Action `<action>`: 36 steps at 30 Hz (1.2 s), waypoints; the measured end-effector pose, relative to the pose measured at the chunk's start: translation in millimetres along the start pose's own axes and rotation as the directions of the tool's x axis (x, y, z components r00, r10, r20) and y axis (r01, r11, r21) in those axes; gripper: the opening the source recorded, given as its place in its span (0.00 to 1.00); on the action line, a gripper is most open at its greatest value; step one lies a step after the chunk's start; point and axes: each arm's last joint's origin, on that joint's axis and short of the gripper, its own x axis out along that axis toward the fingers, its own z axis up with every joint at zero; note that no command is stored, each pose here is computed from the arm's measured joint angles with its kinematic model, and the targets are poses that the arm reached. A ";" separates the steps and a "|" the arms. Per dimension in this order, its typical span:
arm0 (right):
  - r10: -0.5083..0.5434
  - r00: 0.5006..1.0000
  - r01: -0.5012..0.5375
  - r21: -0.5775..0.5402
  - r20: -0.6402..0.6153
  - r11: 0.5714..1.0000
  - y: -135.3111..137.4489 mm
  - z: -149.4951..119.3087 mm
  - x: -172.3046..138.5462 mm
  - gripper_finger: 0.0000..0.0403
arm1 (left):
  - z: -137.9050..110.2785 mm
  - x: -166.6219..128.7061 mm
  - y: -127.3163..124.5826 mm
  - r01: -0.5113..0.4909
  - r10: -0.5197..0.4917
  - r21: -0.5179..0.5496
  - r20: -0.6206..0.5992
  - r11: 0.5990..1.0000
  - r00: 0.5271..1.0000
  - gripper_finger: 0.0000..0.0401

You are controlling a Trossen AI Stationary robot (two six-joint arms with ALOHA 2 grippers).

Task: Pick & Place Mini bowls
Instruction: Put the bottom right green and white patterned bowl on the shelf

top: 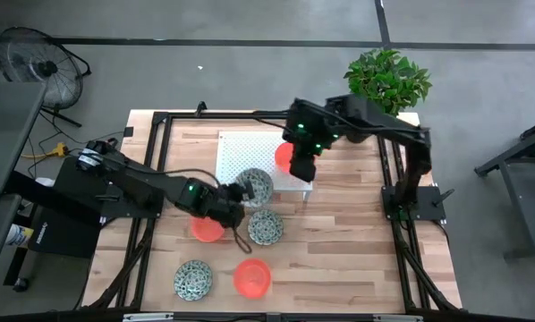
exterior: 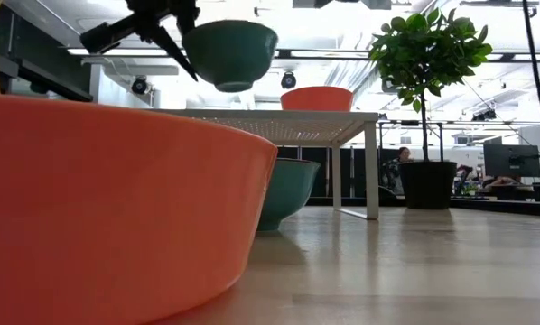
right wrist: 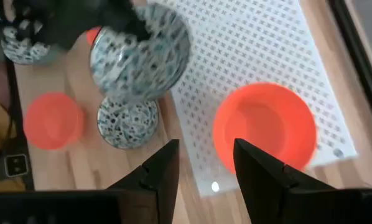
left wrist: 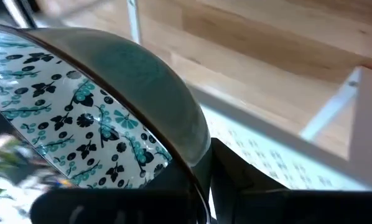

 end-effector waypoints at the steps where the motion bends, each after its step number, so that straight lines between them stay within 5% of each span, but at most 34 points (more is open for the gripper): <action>1: -0.010 1.000 0.010 -0.003 0.003 1.000 3.2 -3.1 -4.2 0.35 | -5.2 0.6 1.8 0.015 -0.015 -0.016 -0.009 1.000 1.000 0.03; 12: -0.030 1.000 0.029 -0.086 -0.006 0.996 39.0 -19.2 -11.2 0.35 | -53.2 3.5 21.3 0.108 -0.116 -0.122 -0.061 0.987 0.991 0.03; 36: -0.073 0.993 0.085 -0.128 0.093 0.988 66.3 -45.1 -45.1 0.35 | -97.4 39.4 16.9 0.213 -0.251 -0.378 -0.052 0.901 0.967 0.03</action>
